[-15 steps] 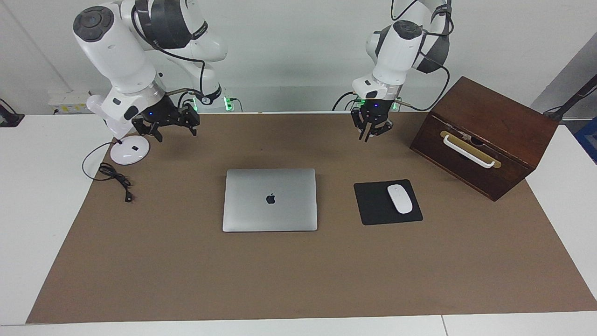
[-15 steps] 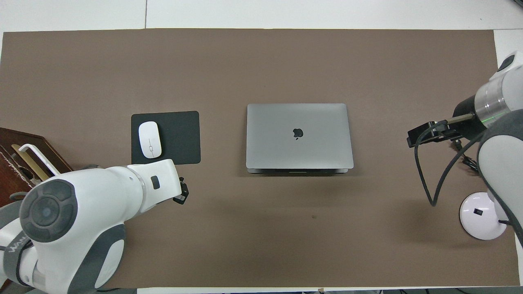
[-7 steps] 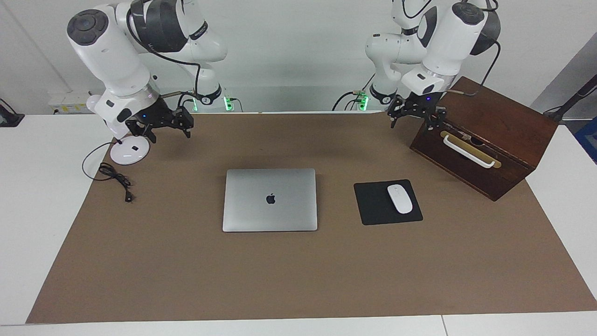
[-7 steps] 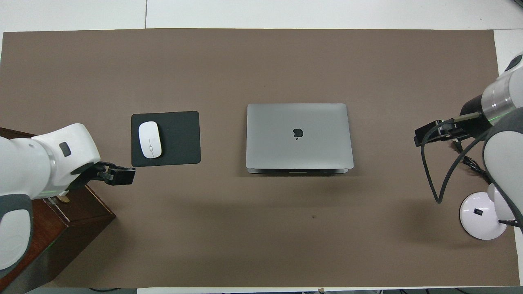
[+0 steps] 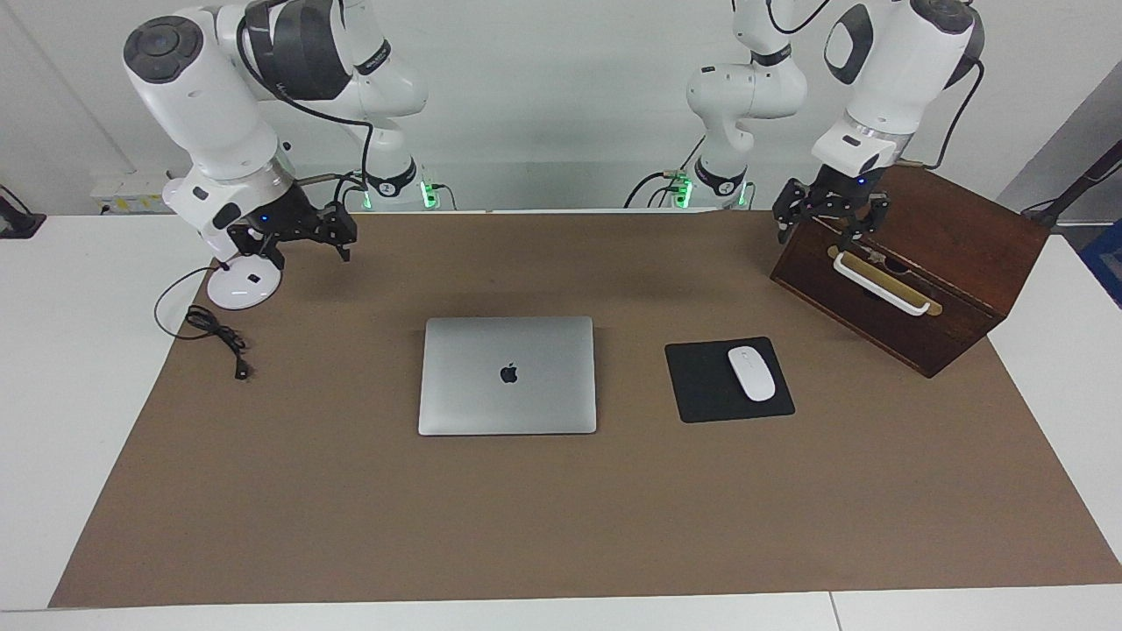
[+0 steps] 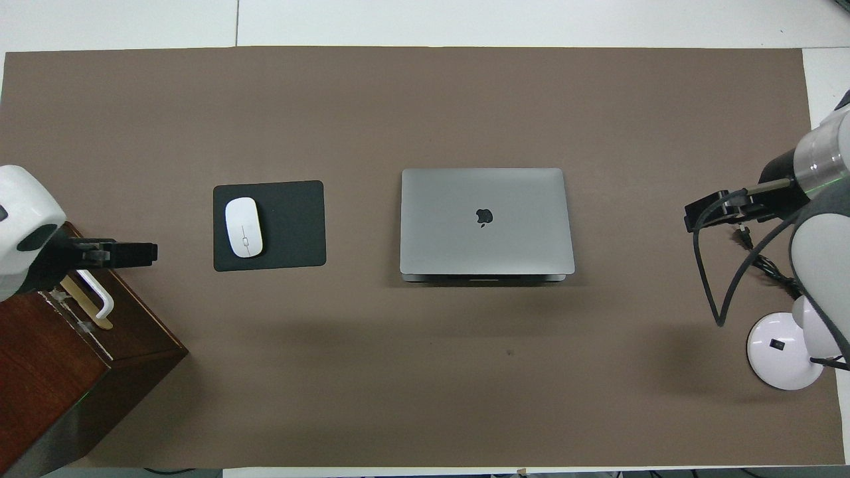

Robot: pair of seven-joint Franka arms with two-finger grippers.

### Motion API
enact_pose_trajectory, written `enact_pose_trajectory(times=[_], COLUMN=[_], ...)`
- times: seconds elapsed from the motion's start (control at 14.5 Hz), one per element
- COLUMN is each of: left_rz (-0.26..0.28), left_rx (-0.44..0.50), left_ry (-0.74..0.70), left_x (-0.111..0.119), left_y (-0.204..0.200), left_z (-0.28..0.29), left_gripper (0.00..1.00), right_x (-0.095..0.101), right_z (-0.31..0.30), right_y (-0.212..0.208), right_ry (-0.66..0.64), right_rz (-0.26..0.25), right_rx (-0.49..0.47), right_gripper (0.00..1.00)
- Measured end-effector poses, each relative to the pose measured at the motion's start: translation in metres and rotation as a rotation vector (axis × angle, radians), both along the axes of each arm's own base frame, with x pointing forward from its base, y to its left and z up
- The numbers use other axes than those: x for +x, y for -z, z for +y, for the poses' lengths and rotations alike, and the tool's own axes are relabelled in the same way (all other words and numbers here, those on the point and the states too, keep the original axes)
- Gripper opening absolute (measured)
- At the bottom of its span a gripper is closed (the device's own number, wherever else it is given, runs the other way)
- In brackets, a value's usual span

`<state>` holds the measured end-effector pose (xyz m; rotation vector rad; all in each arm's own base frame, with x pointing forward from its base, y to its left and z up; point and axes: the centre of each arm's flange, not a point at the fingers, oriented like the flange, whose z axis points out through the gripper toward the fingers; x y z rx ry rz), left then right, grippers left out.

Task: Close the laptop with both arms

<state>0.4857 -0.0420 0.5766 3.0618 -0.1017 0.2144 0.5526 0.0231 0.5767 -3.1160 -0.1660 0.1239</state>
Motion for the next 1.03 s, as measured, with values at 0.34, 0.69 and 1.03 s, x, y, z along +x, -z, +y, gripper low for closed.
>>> enact_pose_trajectory(times=[0.34,0.69,1.03], left_rz=[0.044,0.081,0.107], left_rx=[0.000,0.042,0.044], left_ry=[-0.039,-0.071,-0.076], left_x=[0.030,0.050,0.060], left_y=[-0.046,-0.030,-0.015], left_z=[0.000,0.021,0.023], left_gripper=[1.00,1.00,1.00], right_x=[0.000,-0.004,-0.006], right_z=[-0.014,-0.026,-0.029], right_y=[-0.014,-0.021,-0.024], right_ry=[0.025,0.046,0.052], right_rz=[-0.019,-0.024,-0.029], right_rx=[0.000,0.001,0.001], right_gripper=[1.00,1.00,1.00])
